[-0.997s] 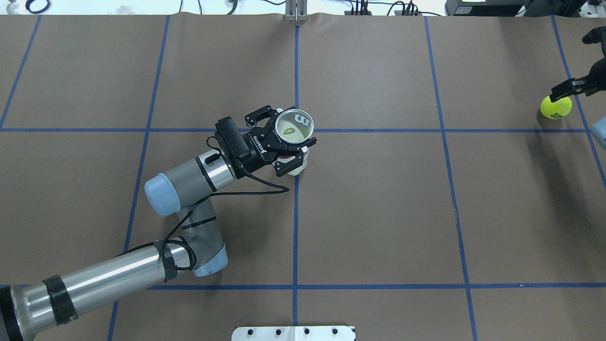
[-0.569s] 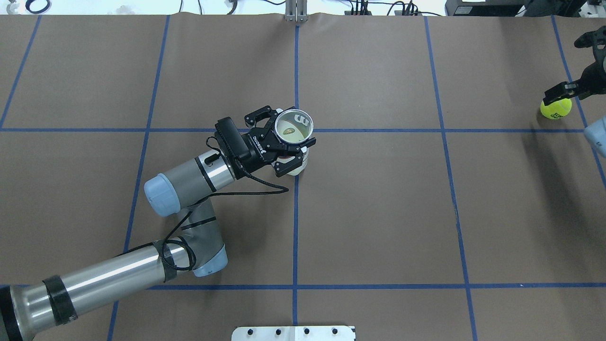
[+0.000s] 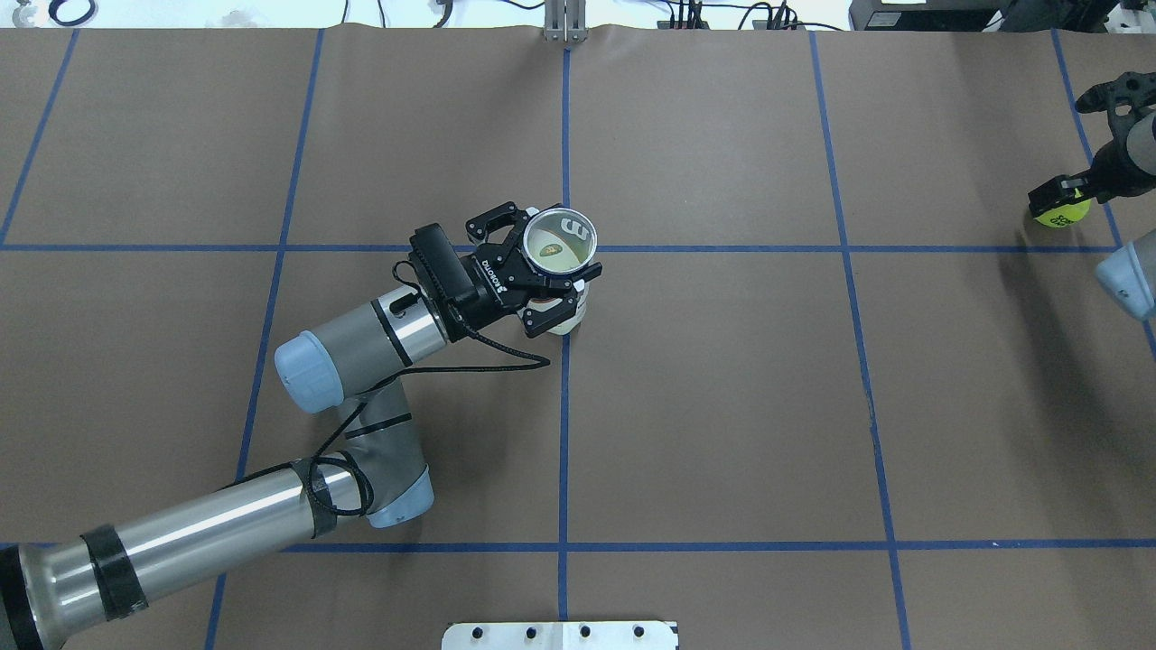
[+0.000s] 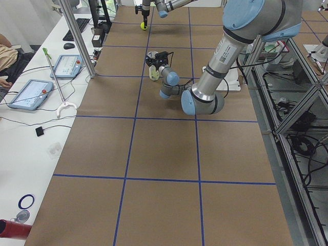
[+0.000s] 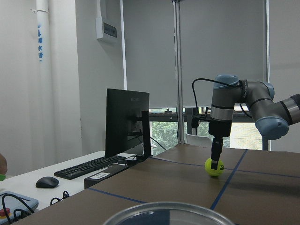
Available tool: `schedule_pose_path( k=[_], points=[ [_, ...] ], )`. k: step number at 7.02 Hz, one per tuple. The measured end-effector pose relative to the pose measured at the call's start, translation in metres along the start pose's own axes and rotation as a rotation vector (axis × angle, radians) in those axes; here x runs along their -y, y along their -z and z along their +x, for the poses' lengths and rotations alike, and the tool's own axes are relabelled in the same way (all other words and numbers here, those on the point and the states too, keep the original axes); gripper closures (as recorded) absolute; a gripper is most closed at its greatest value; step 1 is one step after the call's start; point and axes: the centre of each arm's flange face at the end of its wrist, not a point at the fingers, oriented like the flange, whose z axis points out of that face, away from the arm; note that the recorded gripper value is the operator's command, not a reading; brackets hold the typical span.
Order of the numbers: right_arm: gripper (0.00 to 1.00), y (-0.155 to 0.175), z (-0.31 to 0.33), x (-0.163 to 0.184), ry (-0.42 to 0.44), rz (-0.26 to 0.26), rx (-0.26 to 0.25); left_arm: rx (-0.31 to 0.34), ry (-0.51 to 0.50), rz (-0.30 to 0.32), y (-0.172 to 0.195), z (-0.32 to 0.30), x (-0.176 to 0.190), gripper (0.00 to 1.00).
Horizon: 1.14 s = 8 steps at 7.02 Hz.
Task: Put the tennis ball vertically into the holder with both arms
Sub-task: 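Close the right gripper on the second ball and lift it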
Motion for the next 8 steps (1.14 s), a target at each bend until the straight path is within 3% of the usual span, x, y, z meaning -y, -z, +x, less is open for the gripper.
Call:
schedule_pose_path(
  k=[1, 2, 3, 5, 8],
  points=[
    [0.76, -0.002, -0.001, -0.001, 0.004, 0.001, -0.011, 0.0, 0.0, 0.0, 0.0, 0.0, 0.0, 0.14],
    [0.9, -0.002, -0.002, -0.001, 0.008, 0.003, -0.015, 0.0, 0.0, 0.0, 0.0, 0.0, 0.0, 0.14],
    [0.97, 0.001, -0.006, 0.002, 0.012, 0.01, -0.011, 0.0, 0.0, 0.0, 0.0, 0.0, 0.0, 0.14],
    [1.0, 0.026, -0.03, 0.019, 0.005, 0.053, 0.034, 0.0, 0.0, 0.0, 0.0, 0.0, 0.0, 0.14],
    [1.0, 0.106, -0.099, 0.05, -0.196, 0.154, 0.188, -0.001, 0.003, 0.002, -0.001, 0.0, 0.001, 0.14]
  ],
)
